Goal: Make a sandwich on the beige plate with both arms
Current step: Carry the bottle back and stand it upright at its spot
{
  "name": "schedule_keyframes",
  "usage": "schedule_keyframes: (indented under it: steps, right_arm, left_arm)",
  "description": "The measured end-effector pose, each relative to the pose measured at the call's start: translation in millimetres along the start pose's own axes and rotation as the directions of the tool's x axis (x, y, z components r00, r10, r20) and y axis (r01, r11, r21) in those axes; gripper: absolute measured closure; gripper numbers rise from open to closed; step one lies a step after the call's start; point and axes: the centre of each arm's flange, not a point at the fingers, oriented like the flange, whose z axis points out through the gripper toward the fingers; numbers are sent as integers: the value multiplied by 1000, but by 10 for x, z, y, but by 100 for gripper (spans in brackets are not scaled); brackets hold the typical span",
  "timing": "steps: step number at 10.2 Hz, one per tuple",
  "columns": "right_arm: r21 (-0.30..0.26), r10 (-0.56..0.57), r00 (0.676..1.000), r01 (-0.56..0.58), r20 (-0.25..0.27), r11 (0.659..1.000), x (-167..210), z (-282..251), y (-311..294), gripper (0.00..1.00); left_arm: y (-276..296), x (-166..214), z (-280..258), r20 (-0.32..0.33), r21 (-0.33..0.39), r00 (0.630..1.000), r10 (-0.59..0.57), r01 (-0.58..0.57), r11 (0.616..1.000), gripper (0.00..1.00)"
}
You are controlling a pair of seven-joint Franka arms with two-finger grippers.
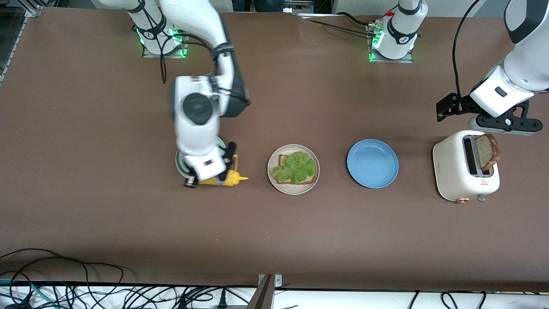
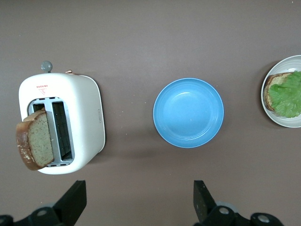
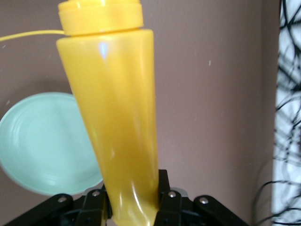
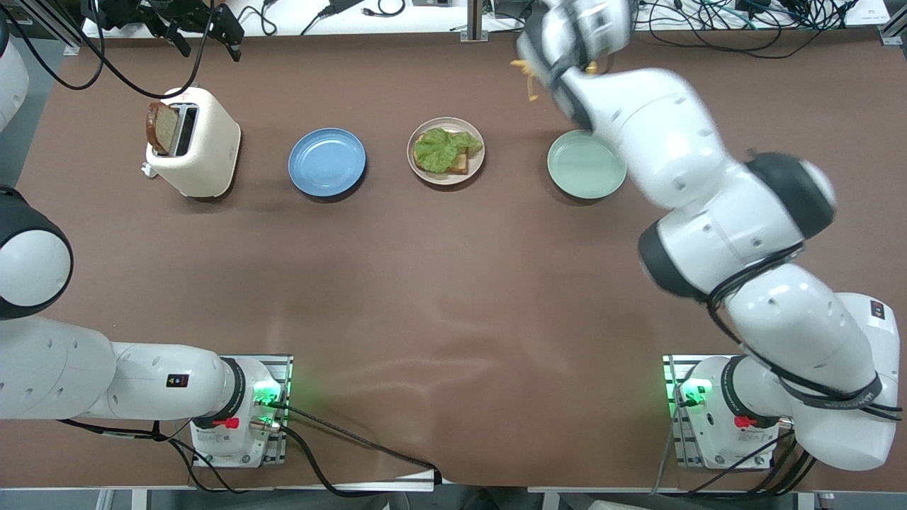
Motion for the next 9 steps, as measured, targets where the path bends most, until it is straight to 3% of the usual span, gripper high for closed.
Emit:
schedule_keyframes:
  steps: [2,5,7,9]
  right_arm:
    - [181,78,991,-58,-107,982,-825,126,415,62]
    - [395,139,950,-19,-278,918,-2066,522,779,62]
    - [464,150,910,51,-386,884,-2906,823,846,62]
    - [484,139,861,135,-489,865,-3487,1123,744,62]
  left_arm:
    - [-1,1,1,0,0,1000,0,0,1000,0]
    - [-1,3,2,0,0,1000,0,0,1000,0]
    - [-1,4,2,0,0,1000,0,0,1000,0]
    - [-1,4,1,0,0,1000,0,0,1000,0]
